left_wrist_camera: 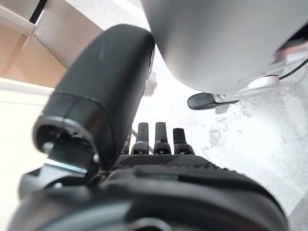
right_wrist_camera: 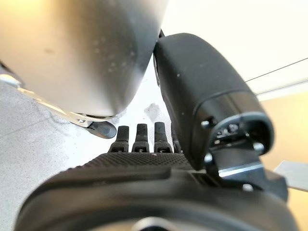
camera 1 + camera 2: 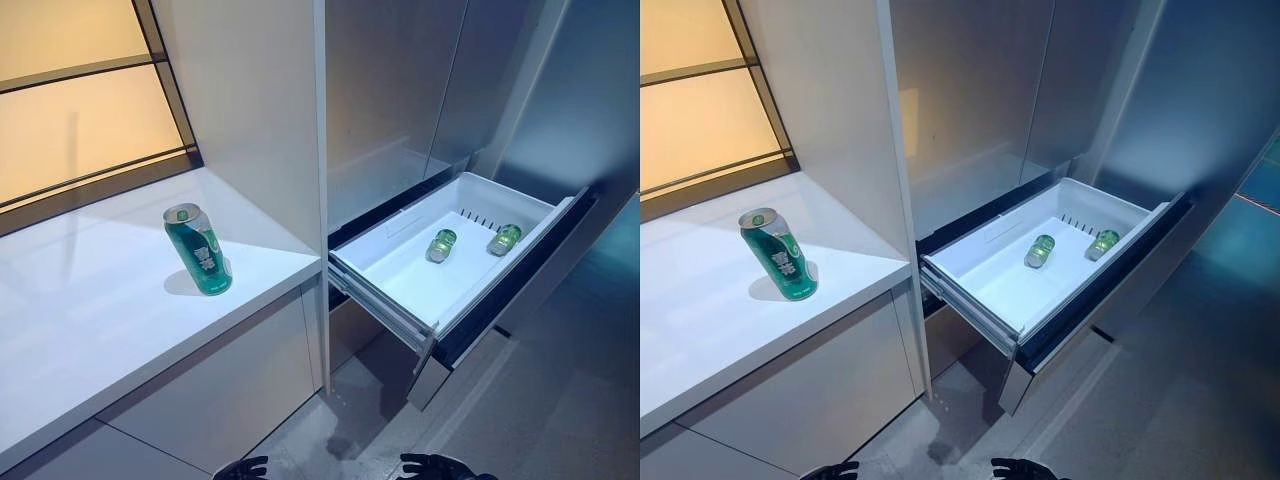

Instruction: Put drinks into fridge and close the fridge

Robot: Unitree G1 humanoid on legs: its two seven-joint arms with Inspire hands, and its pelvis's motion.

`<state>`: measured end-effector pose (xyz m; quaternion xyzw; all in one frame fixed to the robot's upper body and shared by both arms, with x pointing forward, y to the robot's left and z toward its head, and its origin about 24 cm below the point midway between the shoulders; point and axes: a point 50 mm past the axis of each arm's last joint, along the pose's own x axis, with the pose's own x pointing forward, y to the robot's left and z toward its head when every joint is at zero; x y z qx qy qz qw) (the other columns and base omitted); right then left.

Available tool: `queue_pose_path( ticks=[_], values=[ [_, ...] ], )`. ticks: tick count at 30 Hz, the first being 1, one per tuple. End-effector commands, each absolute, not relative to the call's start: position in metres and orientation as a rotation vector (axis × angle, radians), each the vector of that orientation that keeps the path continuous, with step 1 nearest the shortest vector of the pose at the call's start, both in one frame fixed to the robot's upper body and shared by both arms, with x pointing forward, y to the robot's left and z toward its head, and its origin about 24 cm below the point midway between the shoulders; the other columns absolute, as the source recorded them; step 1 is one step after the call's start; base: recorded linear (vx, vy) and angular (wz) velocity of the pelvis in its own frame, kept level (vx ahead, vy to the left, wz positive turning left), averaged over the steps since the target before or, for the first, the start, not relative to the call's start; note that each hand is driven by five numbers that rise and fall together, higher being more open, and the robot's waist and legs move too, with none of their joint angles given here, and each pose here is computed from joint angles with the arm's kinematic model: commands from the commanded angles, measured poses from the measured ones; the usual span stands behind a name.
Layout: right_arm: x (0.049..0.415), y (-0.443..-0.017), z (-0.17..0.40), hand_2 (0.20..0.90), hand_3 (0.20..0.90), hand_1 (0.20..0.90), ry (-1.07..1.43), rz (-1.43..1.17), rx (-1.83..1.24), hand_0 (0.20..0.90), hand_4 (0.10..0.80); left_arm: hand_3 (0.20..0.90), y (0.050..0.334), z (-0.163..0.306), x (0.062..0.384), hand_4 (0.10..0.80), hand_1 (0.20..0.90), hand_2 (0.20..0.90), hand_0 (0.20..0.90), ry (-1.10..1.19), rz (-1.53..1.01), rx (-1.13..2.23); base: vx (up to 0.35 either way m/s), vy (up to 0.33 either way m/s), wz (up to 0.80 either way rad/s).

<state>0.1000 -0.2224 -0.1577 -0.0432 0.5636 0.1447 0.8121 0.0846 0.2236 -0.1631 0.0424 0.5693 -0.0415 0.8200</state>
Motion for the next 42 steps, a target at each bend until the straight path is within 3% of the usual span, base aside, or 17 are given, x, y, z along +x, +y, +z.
queue_pose_path(
  ticks=[1, 9, 15, 19, 26, 28, 35, 42],
  values=[
    [0.103, -0.223, -0.157, 0.900, 0.900, 0.900, 1.222, 0.372, -0.136, 0.900, 0.800, 0.900, 0.215, -0.161, 0.102, 0.800, 0.900, 0.900, 0.900, 1.153, -0.144, 0.126, 0.000, 0.000, 0.00],
    [0.104, -0.225, -0.157, 0.900, 0.900, 0.900, 1.226, 0.379, -0.147, 0.900, 0.800, 0.900, 0.215, -0.155, 0.114, 0.800, 0.900, 0.900, 0.900, 1.043, -0.164, 0.164, 0.000, 0.000, 0.00],
    [0.113, -0.232, -0.152, 0.900, 0.900, 0.900, 1.215, 0.387, -0.171, 0.900, 0.800, 0.900, 0.194, -0.120, 0.170, 0.800, 0.900, 0.900, 0.900, 0.640, -0.368, 0.163, -0.024, 0.011, 0.00],
    [0.121, -0.241, -0.147, 0.900, 0.900, 0.900, 1.207, 0.384, -0.186, 0.900, 0.800, 0.900, 0.174, -0.070, 0.219, 0.800, 0.900, 0.900, 0.900, 0.350, -0.565, 0.038, -0.030, 0.016, 0.00],
    [0.123, -0.242, -0.147, 0.900, 0.900, 0.900, 1.200, 0.376, -0.188, 0.900, 0.800, 0.900, 0.160, 0.017, 0.260, 0.800, 0.900, 0.900, 0.900, -0.025, -0.814, -0.153, 0.000, 0.000, 0.00],
    [0.121, -0.241, -0.147, 0.900, 0.900, 0.900, 1.198, 0.372, -0.186, 0.900, 0.800, 0.900, 0.158, 0.067, 0.271, 0.800, 0.900, 0.900, 0.900, -0.215, -0.868, -0.248, 0.000, 0.000, 0.00],
    [0.100, -0.231, -0.156, 0.900, 0.900, 0.900, 1.216, 0.382, -0.177, 0.900, 0.800, 0.900, 0.176, 0.176, 0.269, 0.800, 0.900, 0.900, 0.900, -0.699, -0.723, -0.412, 0.000, 0.000, 0.00],
    [0.086, -0.216, -0.163, 0.900, 0.900, 0.900, 1.239, 0.416, -0.185, 0.900, 0.800, 0.900, 0.192, 0.220, 0.250, 0.800, 0.900, 0.900, 0.900, -1.001, -0.511, -0.295, 0.027, -0.008, 0.03]
  ],
)
